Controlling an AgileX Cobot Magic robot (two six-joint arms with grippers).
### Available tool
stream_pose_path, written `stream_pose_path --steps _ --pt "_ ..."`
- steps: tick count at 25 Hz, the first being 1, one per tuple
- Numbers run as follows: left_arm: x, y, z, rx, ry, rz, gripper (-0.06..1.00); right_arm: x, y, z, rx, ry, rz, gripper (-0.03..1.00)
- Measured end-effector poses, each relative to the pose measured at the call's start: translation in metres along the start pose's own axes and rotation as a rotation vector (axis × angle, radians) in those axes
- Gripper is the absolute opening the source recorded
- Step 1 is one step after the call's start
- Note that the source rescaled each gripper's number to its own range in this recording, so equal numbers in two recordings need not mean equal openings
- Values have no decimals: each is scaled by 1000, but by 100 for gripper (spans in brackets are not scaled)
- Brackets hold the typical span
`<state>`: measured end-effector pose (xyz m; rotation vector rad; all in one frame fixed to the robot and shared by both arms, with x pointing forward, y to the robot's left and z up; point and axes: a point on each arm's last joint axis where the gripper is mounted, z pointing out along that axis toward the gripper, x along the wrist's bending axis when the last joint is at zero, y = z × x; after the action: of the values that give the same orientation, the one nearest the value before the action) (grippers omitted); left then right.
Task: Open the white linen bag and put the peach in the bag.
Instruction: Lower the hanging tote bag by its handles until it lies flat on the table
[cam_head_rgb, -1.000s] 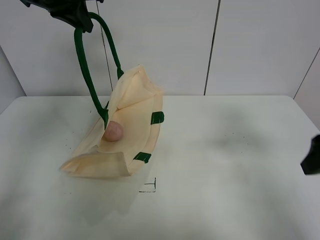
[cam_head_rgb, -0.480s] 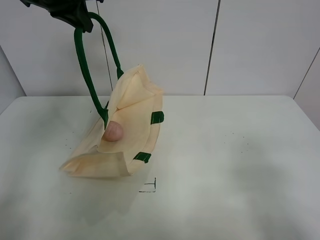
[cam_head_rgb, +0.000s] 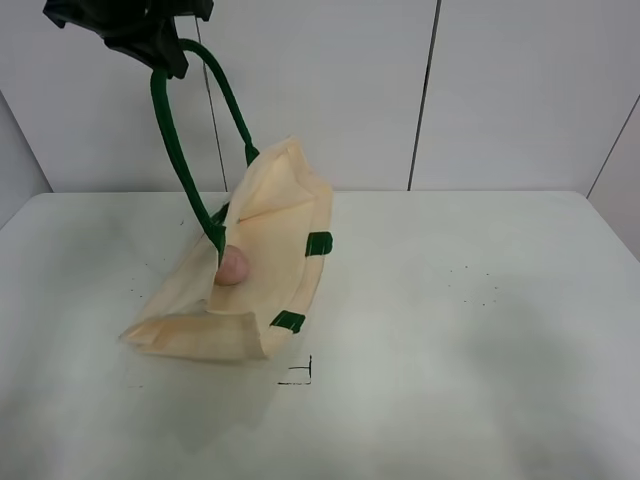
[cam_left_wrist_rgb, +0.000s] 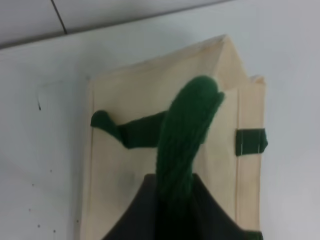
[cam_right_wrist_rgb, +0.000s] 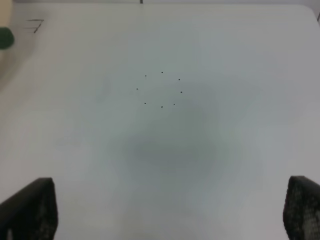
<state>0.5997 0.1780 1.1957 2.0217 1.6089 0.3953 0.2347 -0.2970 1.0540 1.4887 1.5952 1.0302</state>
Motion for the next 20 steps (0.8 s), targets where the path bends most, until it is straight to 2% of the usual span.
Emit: stream_pose_path --steps 5,13,16,17,18,20 --pt "2 -13 40 85 -1 -11 0 0 0 0 0 0 0 100" --pt "8 -43 157 276 4 -43 0 0 0 0 0 0 0 100" --pt "10 -52 185 333 13 -44 1 0 0 0 0 0 0 100" --pt "11 -55 193 349 14 -44 5 0 0 0 0 0 0 100" --pt "11 -57 198 360 16 -45 15 0 0 0 0 0 0 100" --pt "12 -58 201 369 18 -42 46 0 0 0 0 0 0 100"
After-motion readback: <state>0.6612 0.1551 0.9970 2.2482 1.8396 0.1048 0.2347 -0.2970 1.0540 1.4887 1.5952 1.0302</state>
